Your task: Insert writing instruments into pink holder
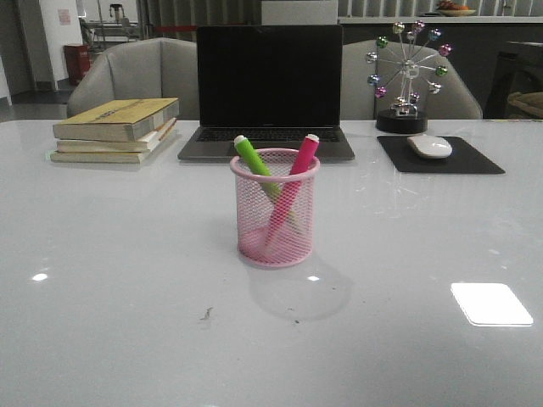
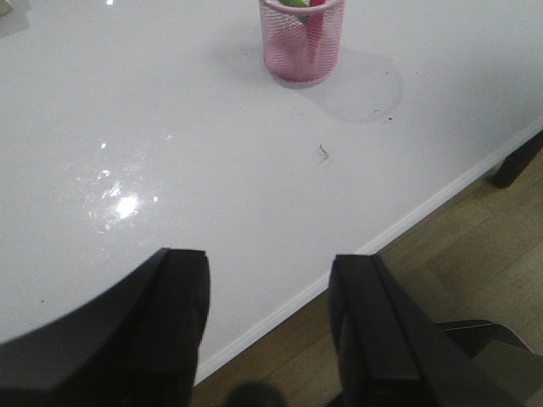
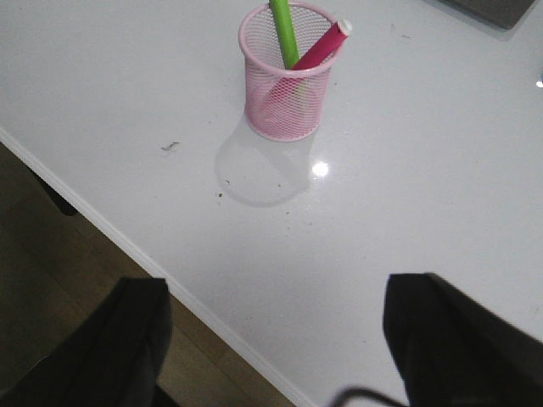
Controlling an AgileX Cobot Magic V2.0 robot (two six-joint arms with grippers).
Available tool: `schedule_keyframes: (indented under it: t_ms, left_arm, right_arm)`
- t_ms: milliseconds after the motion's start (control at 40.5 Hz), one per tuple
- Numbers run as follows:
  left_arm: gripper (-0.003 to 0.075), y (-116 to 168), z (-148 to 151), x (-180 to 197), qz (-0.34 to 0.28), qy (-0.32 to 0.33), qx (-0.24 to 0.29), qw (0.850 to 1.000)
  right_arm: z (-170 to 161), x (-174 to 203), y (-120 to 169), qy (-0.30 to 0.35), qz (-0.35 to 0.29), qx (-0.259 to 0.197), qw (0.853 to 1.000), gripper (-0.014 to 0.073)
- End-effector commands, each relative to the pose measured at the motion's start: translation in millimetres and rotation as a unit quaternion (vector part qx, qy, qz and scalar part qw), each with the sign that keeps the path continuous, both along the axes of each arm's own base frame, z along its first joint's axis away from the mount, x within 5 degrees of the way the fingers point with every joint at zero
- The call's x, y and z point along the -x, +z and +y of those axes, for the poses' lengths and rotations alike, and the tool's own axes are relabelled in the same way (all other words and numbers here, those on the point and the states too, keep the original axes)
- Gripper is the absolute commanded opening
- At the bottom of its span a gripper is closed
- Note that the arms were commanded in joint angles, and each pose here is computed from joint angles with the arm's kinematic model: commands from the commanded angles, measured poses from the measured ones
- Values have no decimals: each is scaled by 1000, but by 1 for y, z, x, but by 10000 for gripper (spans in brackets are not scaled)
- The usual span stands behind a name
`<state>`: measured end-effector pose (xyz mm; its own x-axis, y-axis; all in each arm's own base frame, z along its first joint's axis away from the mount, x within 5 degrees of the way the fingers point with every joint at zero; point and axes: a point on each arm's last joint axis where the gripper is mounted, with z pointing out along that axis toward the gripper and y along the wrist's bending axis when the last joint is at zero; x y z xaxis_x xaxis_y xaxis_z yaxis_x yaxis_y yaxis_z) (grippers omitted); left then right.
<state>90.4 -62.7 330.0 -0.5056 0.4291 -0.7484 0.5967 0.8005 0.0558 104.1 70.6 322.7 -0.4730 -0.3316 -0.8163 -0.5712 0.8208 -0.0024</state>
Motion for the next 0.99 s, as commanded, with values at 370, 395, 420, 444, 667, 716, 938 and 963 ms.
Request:
schedule_keyframes:
  t_ms: [370,395,420,444,667,716,938,963]
  left_arm:
    - [137,6,-2,-4,-34,8,28,999]
    - [119,6,-2,-4,-33,8,27,999]
    - [106,6,-2,-4,-33,8,27,999]
    - [94,5,-2,-4,-32,8,26,999]
    - [91,5,-2,-4,-32,8,26,999]
    - [91,5,-2,-4,-32,8,26,999]
    - [91,5,-2,-4,-32,8,26,999]
    - [91,5,-2,-4,-32,8,26,999]
  right_arm:
    - [0,-3,14,0,-44,-15,999,613]
    - [0,-3,14,0,-44,-15,999,613]
    - [0,-3,14,0,-44,-15,999,613]
    - [0,-3,14,0,-44,-15,999,613]
    - [0,-3,14,0,-44,-15,999,551]
    - [0,-3,14,0,-44,-15,999,468]
    - [0,-3,14,0,-44,-15,999,141]
    - [0,-3,14,0,-44,-15,999,120]
